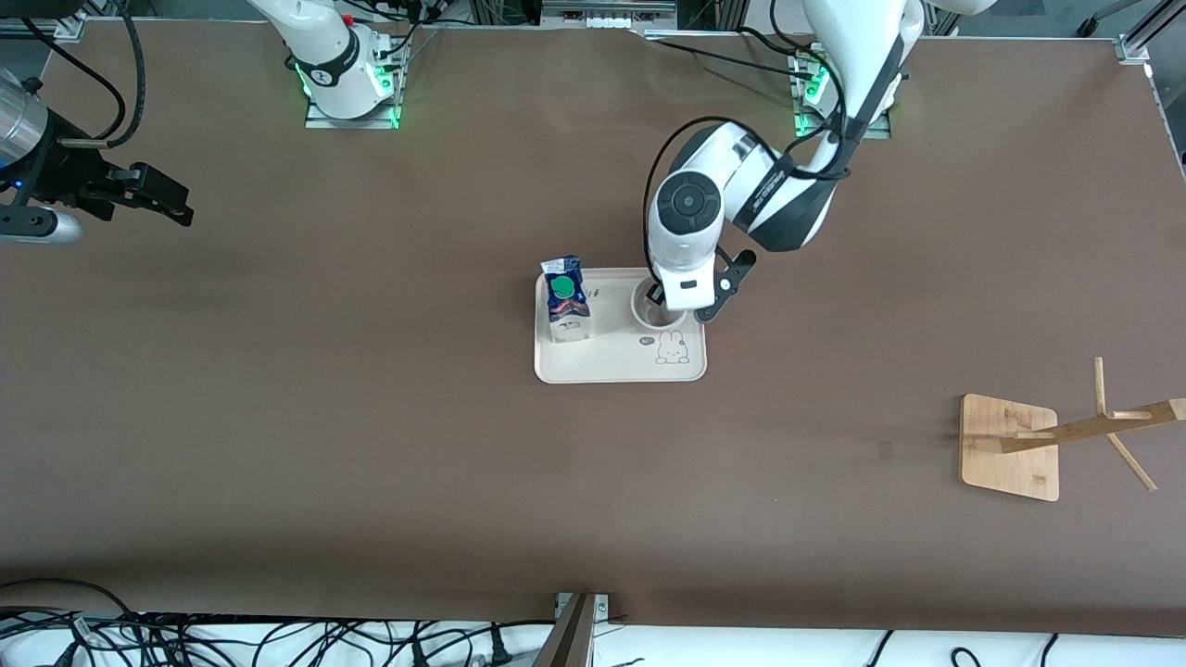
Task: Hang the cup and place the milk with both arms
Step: 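Grasp the mug rim with the left gripper and lift it, then carry the mug to the stand while the right gripper grasps the carton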
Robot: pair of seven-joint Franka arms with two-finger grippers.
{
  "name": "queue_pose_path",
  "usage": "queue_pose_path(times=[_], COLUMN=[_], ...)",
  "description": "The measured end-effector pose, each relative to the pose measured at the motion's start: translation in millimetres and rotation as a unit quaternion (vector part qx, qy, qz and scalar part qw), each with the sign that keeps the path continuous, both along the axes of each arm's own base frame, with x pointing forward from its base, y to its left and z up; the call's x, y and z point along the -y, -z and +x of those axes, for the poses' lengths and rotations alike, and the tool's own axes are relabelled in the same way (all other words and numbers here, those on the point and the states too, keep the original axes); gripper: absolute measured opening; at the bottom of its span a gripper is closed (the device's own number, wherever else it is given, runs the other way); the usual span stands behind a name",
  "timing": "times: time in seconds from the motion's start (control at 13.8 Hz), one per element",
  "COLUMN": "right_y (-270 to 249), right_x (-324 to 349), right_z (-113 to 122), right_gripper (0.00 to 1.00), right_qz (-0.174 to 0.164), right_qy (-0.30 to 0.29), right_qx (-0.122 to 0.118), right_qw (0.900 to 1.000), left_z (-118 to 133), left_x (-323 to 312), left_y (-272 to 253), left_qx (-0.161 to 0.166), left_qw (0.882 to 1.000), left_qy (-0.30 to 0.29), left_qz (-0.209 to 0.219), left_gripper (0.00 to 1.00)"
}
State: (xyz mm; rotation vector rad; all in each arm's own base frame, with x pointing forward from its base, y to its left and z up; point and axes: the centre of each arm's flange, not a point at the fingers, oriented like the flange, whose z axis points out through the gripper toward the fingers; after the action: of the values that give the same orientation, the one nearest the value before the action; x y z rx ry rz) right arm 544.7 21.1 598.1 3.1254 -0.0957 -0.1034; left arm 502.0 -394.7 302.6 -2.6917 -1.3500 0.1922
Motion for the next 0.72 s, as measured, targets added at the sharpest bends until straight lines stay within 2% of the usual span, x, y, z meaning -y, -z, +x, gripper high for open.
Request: queue_pose_path(times=[0.14, 0.29, 0.51, 0.72], right_y=[0.3, 2.0, 6.3, 22.5], right_x=[0.0, -1.2, -14.6, -49.0], right_z=[-0.6, -2.8, -2.6, 1.7], right_gripper=[1.0, 1.0, 1.0, 1.0], right_qz=[0.0, 0.0, 0.0, 0.0], right_qy=[0.0, -0.001, -0.013, -0.045], right_qx=[-0.003, -0.012, -0.019, -0.034], right_qw=[1.0, 1.0, 1.0, 0.998], left_z=[-0.1, -1.8, 2.1, 19.2], left_x=[-5.6, -18.0, -55.4, -112.0], left_y=[-27.8, -59.4, -110.5, -152.8], left_qx=[0.003, -0.004, -0.017, -0.011], left_qw=[1.0, 0.997, 0.988, 0.976], left_qy=[0.018, 0.071, 0.153, 0.215], left_qz=[-0.005, -0.01, -0.022, -0.042], left_gripper=[0.07, 0.07, 0.07, 0.07])
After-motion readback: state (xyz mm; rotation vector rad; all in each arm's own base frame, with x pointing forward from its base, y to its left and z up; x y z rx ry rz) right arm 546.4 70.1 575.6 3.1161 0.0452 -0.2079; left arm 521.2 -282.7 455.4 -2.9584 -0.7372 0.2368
